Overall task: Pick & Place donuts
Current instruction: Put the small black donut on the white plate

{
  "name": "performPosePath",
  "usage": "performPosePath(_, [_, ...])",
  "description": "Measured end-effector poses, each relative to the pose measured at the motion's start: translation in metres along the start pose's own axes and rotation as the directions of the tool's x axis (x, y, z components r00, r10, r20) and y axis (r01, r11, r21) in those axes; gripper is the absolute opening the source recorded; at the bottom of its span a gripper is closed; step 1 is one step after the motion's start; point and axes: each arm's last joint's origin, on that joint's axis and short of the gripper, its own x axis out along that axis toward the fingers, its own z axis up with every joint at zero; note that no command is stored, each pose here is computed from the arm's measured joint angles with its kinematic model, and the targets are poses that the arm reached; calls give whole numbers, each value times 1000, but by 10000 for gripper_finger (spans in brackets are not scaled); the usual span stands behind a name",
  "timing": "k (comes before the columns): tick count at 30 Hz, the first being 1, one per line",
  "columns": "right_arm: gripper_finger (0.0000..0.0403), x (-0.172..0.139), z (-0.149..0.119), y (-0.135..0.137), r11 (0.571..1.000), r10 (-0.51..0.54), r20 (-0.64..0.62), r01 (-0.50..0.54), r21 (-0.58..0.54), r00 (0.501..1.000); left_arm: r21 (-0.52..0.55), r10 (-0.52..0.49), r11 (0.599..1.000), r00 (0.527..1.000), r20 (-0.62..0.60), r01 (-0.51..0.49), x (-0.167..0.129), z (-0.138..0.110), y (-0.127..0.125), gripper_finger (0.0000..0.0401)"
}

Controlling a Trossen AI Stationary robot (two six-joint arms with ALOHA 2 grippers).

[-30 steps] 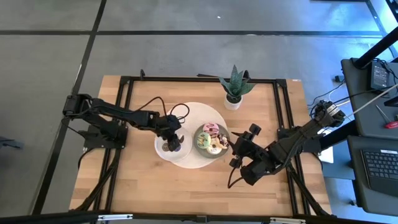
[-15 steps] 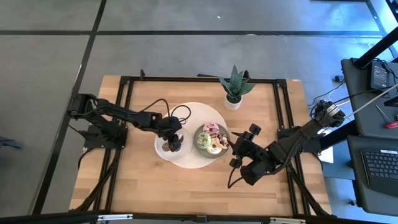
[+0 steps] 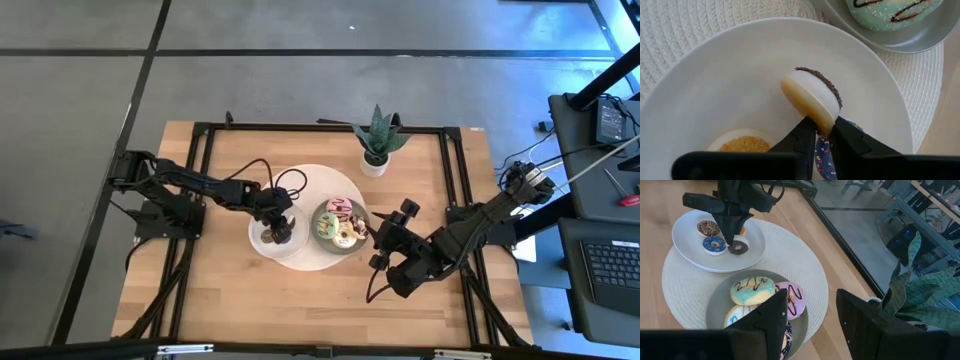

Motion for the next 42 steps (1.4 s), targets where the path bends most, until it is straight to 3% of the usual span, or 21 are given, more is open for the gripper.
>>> performPosePath(10, [171, 0, 0, 0, 1000, 0, 0, 0, -23, 1000, 0, 0, 1000, 1000, 0, 0, 0, 0, 0, 47])
performPosePath(30, [171, 0, 0, 0, 1000, 0, 0, 0, -21, 1000, -27, 3, 1000, 1000, -6, -3, -3, -1, 0, 101])
performPosePath(42, [171, 0, 0, 1, 1000, 2, 2, -2, -16, 1000, -30, -5, 1000, 1000, 25, 6, -16, 1, 0, 104])
